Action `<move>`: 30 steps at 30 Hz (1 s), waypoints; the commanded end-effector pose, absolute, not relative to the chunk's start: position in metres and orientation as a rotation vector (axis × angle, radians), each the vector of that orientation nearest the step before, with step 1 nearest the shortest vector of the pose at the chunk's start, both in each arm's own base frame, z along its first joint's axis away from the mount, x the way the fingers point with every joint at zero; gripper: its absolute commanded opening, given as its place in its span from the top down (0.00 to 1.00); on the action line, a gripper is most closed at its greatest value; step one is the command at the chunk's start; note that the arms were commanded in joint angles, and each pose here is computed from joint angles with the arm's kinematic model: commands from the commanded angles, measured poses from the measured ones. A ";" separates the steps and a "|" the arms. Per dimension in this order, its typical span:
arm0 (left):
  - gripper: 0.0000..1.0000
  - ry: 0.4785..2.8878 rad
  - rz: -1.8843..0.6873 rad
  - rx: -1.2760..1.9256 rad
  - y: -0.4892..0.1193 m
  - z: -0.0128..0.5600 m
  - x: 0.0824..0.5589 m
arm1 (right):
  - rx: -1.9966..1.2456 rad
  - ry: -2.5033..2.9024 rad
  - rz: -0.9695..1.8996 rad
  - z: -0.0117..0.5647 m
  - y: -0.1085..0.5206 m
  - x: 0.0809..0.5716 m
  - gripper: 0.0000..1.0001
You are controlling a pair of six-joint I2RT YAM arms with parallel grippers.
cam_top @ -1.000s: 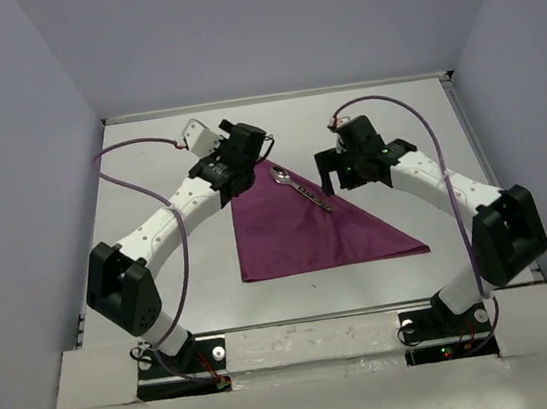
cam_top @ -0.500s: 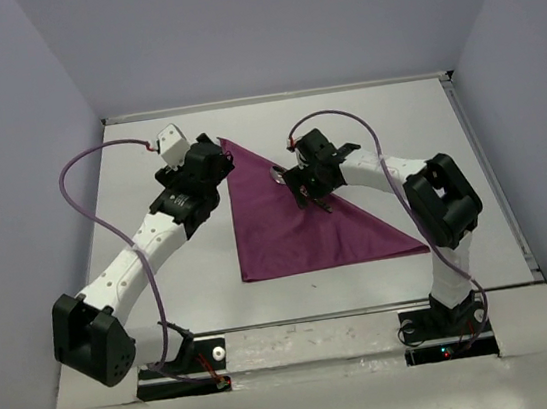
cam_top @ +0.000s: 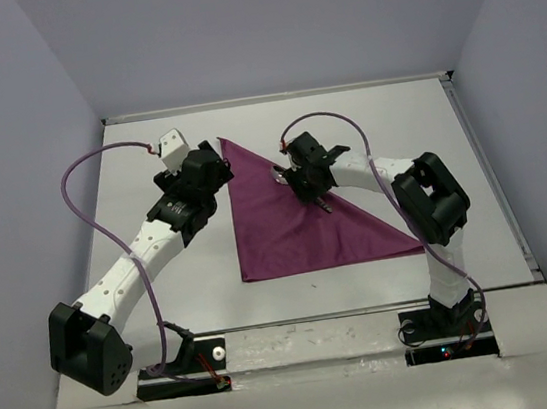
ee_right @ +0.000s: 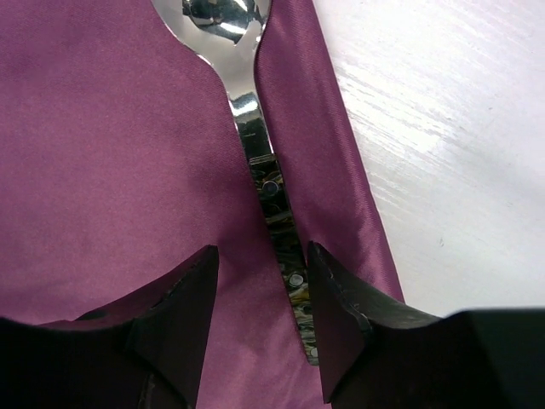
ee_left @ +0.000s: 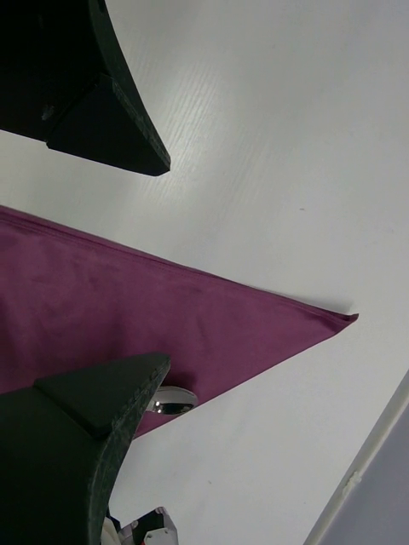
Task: Fold the napkin, place the utensils inside, and roll it up
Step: Place the spoon on the napkin, then adjust the spoon with the napkin.
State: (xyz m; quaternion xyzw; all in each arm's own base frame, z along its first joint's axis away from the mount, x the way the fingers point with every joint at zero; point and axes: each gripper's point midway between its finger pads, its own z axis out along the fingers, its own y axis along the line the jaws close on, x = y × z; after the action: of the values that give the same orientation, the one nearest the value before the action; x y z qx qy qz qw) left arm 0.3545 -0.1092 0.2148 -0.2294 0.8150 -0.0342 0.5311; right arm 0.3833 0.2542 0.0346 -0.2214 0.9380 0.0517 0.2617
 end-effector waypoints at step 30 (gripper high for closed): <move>0.01 1.989 0.015 -0.645 -0.095 0.187 0.347 | -0.685 2.362 0.077 0.076 0.250 0.393 0.88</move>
State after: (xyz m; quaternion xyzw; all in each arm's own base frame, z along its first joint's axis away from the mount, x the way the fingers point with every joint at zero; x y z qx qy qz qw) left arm 0.3475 -0.1045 0.1849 -0.2485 0.8336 -0.0079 0.4933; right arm 0.3834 0.2438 0.0378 -0.2495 0.9276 0.0231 0.2772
